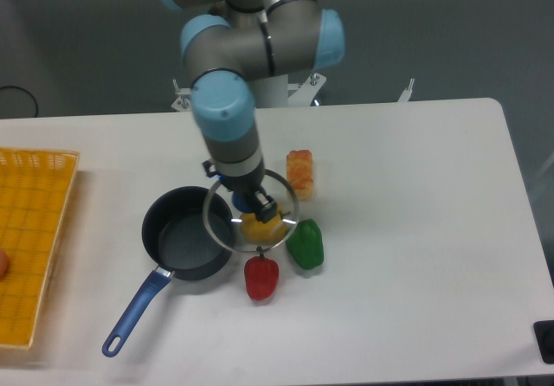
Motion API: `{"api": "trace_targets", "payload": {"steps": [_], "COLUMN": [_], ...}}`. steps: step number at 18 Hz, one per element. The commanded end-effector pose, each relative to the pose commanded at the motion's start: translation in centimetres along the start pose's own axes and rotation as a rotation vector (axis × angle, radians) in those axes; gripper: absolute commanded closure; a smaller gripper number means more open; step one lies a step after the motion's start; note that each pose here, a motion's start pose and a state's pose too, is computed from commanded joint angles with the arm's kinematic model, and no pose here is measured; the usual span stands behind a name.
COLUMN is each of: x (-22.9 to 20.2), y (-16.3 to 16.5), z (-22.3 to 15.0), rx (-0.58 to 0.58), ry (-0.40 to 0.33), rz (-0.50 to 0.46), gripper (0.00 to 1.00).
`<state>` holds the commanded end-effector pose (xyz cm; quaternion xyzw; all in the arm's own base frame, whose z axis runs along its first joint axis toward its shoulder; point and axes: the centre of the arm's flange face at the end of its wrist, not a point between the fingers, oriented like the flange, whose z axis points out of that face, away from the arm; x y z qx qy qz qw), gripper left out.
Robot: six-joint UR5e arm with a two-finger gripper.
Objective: Open the lid
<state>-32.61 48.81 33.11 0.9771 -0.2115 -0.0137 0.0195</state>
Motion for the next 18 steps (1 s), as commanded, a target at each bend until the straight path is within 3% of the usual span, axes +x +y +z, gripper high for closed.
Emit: {"api": "trace_targets", "payload": {"steps": [6, 18], "x": [-2.4, -4.6], "y": [5.5, 9.5], "z": [-1.5, -1.2], "rx": [-0.003, -0.014], "ry": [0.011, 0.012], "rz": [-0.004, -0.021], "gripper": [0.33, 0.33]}}
